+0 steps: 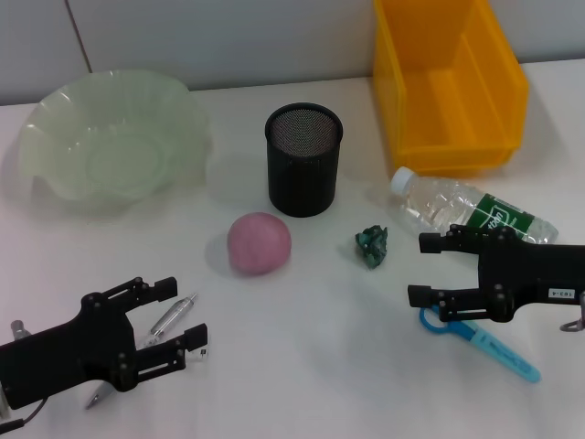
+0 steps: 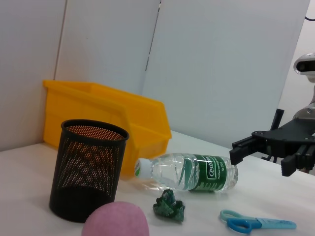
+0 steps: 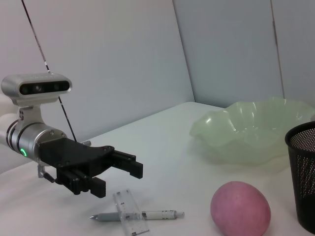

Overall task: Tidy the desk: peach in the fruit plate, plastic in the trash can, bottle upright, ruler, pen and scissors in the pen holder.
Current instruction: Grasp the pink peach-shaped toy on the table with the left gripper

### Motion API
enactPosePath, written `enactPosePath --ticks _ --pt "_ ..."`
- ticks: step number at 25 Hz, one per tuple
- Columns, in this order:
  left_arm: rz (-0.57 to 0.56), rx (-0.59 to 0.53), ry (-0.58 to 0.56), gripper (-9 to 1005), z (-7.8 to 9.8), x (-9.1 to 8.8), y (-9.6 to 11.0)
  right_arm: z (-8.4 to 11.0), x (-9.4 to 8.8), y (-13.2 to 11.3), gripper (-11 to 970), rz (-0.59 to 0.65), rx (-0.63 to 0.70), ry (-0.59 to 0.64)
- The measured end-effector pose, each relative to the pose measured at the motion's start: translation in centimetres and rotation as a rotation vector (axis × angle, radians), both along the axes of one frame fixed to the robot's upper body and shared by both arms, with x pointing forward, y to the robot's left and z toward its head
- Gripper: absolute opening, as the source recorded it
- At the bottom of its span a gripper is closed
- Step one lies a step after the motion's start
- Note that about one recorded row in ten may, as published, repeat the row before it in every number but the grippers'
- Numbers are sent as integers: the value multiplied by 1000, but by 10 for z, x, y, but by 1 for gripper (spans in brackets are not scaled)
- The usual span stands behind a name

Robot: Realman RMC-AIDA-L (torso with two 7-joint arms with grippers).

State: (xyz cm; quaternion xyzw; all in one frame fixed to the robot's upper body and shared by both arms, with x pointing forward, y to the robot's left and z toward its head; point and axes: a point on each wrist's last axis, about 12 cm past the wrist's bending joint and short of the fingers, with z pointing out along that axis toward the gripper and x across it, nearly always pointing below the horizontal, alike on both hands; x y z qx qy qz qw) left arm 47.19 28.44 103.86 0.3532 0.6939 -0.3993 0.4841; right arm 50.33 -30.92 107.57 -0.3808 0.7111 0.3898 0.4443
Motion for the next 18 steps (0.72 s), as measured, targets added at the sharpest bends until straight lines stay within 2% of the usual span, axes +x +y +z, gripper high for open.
enactPosePath --ticks 15,18 --pt "-14 2 3 785 -1 1 -5 0 0 -1 843 0 -3 -1" --pt "19 -6 -44 785 1 10 -12 0 0 -1 842 1 -4 0"
